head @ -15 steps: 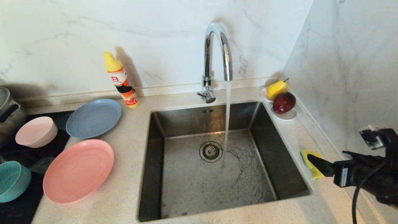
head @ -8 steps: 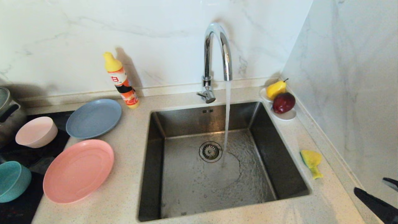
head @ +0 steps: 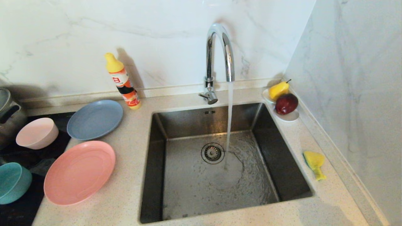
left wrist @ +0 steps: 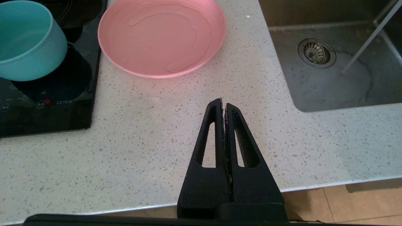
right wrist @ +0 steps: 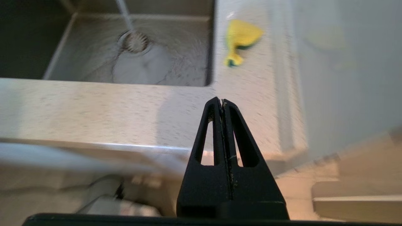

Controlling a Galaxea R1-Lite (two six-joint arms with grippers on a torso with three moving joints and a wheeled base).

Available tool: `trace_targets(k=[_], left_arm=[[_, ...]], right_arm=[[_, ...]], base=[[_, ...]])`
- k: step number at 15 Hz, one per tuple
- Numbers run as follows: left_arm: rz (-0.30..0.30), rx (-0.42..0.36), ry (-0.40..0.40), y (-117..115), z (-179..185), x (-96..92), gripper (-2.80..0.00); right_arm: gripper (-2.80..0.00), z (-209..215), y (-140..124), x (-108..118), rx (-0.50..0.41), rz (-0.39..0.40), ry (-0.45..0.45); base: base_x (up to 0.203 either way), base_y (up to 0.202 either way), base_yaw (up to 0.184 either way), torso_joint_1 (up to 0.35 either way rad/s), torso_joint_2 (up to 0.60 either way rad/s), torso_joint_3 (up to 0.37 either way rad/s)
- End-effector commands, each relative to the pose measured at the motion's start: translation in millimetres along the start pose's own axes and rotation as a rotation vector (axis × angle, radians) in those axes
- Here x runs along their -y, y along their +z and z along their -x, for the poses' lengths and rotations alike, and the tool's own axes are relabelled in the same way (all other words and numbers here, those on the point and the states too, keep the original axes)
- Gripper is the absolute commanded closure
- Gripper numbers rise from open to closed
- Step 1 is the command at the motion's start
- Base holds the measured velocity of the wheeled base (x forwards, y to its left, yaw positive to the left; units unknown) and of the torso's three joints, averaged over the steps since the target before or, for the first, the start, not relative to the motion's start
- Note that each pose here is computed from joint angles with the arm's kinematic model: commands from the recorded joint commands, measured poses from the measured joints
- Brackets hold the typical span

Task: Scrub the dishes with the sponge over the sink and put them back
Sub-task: Turn off the faucet

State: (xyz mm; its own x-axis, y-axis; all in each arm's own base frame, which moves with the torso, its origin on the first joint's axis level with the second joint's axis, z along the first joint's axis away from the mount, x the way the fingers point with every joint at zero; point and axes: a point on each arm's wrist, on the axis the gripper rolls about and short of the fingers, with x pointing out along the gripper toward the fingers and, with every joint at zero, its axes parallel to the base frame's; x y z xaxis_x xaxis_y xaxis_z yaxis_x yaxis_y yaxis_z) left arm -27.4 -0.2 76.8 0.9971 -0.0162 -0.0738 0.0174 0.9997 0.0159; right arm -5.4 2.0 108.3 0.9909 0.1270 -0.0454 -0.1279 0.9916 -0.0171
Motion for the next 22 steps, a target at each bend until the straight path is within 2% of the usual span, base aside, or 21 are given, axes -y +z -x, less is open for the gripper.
trace_targets(k=[1,3,22], left_arm=[[0.0,-0.003,-0.001,-0.2,-0.1,0.0,0.0],[0.001,-0.003,-0.001,-0.1,-0.1,0.0,0.0],[-0.009,-0.003,0.001,-0.4,-0.3,0.0,0.0]], right_arm=[[0.0,15.6,-15.9,-1.7,0.127,0.01,-0.037],[0.0,16.7,-33.9,-0.8,0.042,-0.011,-0.114],[0.0,16.3,-34.0,-0.6,0.044,-0.021,-0.123]], base=[[0.0,0.0,0.0,0.0,0.0,0.0],[0.0,0.0,0.0,0.0,0.0,0.0],[0.0,0.0,0.0,0.0,0.0,0.0]])
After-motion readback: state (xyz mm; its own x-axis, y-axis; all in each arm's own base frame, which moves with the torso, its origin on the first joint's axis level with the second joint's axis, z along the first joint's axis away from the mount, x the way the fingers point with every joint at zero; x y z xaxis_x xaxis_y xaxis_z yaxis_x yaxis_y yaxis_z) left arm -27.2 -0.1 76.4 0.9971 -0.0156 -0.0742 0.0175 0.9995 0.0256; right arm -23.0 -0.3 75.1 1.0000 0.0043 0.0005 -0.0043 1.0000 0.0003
